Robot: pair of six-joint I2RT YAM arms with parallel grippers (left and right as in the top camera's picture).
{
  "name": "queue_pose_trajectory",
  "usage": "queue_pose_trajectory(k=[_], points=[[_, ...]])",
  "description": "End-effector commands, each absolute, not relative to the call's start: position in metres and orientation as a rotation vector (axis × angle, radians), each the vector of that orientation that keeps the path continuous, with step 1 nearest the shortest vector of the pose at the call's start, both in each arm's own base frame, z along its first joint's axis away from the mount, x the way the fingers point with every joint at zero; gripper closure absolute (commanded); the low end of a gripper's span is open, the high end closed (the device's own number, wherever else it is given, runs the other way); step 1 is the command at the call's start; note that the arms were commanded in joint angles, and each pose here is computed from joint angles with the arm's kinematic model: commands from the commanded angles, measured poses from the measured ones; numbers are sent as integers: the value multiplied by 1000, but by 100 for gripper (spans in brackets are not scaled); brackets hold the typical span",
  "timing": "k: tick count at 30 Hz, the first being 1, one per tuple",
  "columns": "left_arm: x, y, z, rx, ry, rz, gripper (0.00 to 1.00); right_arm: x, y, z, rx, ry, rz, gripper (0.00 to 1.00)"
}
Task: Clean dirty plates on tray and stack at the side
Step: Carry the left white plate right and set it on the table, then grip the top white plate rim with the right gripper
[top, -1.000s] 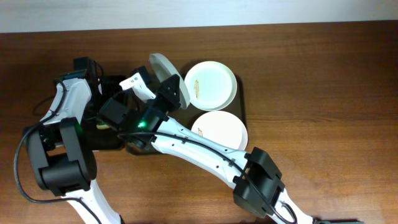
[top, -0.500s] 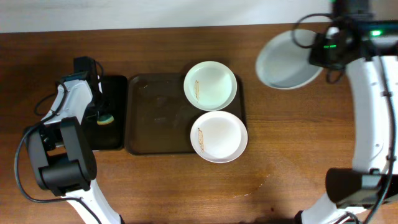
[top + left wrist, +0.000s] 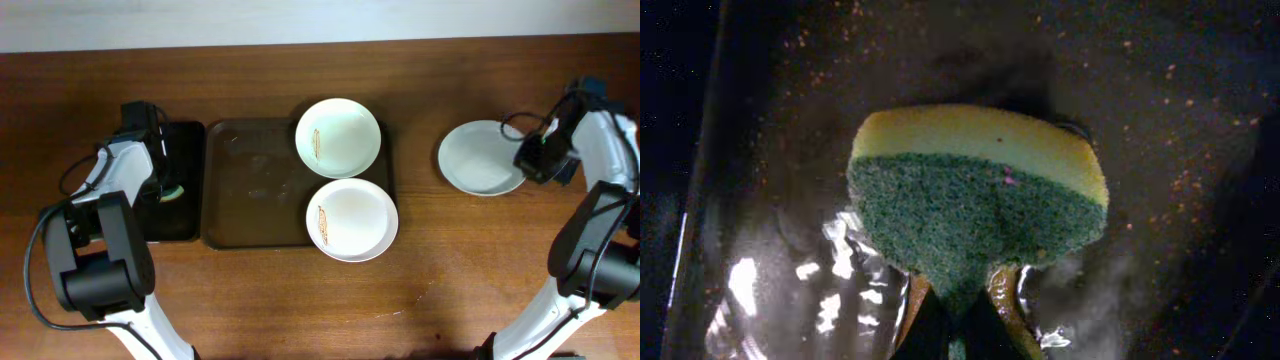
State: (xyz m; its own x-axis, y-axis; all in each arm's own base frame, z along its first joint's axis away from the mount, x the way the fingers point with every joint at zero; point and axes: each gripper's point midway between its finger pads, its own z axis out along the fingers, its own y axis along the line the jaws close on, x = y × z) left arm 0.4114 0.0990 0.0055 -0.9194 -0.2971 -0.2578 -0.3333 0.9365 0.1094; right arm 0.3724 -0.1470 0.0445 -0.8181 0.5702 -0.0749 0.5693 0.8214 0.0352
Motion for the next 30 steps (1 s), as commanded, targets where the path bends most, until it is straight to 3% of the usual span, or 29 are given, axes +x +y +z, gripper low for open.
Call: queue_pose_trajectory(k=[1,2,4,6,7,9,11,13,15,17,20,23,27,30], points=[[391,96,-17,-495,2927,217,100,358,-140,27,950,2948,30,90],[392,96,-17,-494,2924,217,100,359,-139,29,952,2944,37,64],[394,97,-17,-494,2914,217,100,374,-131,56,927,2899,145,62],[395,97,-17,-494,2913,216,100,416,-95,117,765,2762,381,58],[394,96,-17,-493,2916,209,100,433,-72,143,660,2716,428,52],[396,88,-18,-487,2921,136,100,464,-11,165,475,2664,454,25],[396,87,-18,-486,2922,128,100,482,46,154,371,2660,405,25],[395,87,-18,-486,2924,128,100,491,91,130,244,2685,363,28],[395,87,-18,-486,2924,128,100,494,121,98,170,2727,349,38],[395,87,-18,-486,2923,128,100,494,129,67,153,2776,322,46],[395,87,-18,-486,2923,128,100,493,130,33,123,2833,303,49],[395,87,-18,-487,2924,128,100,493,139,25,42,2838,328,56],[395,87,-18,-487,2924,128,100,493,158,19,-62,2823,323,83],[395,87,-18,-487,2924,128,100,493,169,15,-54,2819,342,96]])
